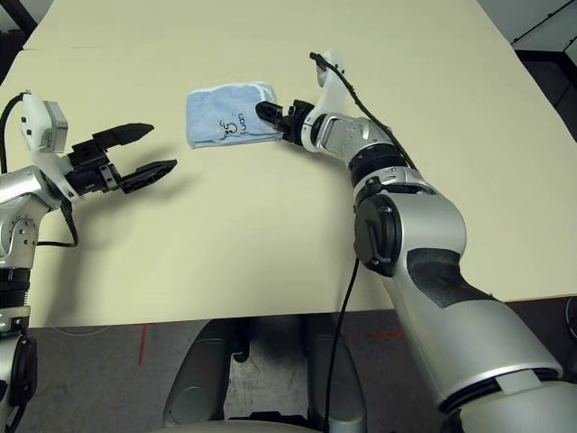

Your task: Fold the towel and set it aside.

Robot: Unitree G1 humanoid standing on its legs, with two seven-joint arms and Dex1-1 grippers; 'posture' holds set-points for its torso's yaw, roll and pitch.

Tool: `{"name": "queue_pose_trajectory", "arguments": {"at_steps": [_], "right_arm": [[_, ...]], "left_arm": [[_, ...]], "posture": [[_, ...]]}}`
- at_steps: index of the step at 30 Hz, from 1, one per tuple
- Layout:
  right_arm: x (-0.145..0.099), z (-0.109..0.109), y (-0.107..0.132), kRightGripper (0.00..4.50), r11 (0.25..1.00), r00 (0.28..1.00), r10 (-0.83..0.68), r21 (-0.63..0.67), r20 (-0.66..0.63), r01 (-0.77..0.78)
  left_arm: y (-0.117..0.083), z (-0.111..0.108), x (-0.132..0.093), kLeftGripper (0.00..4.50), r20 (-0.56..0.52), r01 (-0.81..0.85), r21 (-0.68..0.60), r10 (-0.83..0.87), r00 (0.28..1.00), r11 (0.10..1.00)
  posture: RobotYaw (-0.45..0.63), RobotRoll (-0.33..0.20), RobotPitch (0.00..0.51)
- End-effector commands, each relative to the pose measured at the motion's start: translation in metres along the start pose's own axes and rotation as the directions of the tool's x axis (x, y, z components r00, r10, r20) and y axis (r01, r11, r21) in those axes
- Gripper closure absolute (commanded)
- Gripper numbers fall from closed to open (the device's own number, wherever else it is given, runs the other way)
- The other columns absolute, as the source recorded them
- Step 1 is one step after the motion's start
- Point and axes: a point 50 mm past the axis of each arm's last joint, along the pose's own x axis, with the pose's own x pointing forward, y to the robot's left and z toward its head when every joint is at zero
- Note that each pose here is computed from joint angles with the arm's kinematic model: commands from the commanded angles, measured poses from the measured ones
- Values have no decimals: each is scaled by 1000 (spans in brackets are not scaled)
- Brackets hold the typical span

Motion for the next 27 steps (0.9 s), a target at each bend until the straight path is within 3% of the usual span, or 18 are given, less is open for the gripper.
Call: {"name": "queue_pose_trajectory", "arguments": {"at_steps": [1, 4, 7, 17, 27], "right_arm": [[6, -13, 4, 31, 999, 999, -5, 52, -32, 7], [7, -13, 5, 31, 998, 1000, -4, 59, -26, 6], [7, -12, 5, 618, 998, 1000, -4, 64, -19, 5], [3, -4, 4, 4369, 998, 1000, 16, 65, -11, -15], [-18, 24, -14, 4474, 993, 991, 35, 108, 129, -49]], "left_arm": [[-4, 2, -2, 0, -4, 8, -7, -8, 1000, 1000], [-5, 2, -2, 0, -5, 8, -10, -8, 1000, 1000], [-5, 2, -2, 0, -9, 11, -14, -11, 1000, 1000], [-4, 0, 2, 0, -13, 26, -33, -26, 1000, 999], [-6, -3, 3, 0, -21, 28, -44, -29, 999, 999]], "posture": [[151, 0, 275], [156, 0, 274], [152, 0, 268], [121, 0, 260], [72, 0, 238]]}}
